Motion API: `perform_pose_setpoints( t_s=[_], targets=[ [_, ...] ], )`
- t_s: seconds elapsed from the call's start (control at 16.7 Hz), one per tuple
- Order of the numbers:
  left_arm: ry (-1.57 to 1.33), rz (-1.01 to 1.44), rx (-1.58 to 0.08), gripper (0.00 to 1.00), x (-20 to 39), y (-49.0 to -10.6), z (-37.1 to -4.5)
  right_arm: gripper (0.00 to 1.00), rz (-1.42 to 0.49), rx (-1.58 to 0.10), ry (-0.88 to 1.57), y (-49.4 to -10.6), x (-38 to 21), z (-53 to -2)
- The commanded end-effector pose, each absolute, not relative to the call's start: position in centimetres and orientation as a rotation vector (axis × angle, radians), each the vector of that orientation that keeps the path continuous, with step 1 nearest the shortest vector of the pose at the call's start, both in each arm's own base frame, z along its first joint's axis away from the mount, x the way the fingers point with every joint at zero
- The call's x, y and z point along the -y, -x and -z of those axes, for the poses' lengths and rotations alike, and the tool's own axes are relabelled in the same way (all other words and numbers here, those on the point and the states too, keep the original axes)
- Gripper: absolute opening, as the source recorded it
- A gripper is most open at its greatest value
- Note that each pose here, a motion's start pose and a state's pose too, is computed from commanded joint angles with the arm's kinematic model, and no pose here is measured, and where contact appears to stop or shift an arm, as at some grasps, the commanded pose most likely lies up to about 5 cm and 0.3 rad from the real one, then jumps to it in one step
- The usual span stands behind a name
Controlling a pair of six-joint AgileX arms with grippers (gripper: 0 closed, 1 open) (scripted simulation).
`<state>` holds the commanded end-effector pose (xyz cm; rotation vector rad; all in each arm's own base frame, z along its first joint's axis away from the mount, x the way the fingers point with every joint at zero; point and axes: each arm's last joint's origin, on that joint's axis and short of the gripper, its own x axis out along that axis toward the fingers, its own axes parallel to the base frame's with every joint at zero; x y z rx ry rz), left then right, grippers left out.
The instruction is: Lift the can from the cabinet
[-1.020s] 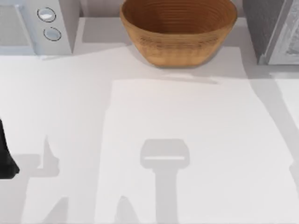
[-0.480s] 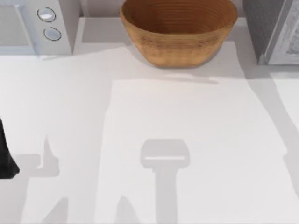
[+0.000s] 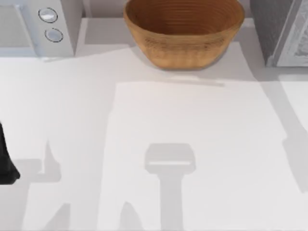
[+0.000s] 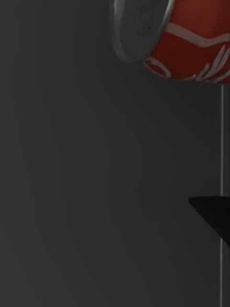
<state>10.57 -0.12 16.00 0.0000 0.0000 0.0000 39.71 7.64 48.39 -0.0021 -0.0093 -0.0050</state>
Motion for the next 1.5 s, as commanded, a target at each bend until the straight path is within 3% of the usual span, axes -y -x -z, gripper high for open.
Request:
perform_pose_setpoints(
  t_s=[0.3, 1.08, 1.5],
  targets=[
    [0.000, 0.000, 0.000, 1.00, 0.12, -10.57, -16.00, 1.00, 0.005, 0.009, 0.002, -40.15, -7.63, -48.35],
    [0.000, 0.000, 0.000, 1.00, 0.12, -10.57, -16.00, 0.02, 0.005, 0.009, 0.002, -40.15, -7.63, -48.35],
    [0.000, 0.000, 0.000, 1.00, 0.12, -10.57, -16.00, 0.00, 0.005, 0.009, 0.002, -40.15, -7.63, -48.35]
  ],
)
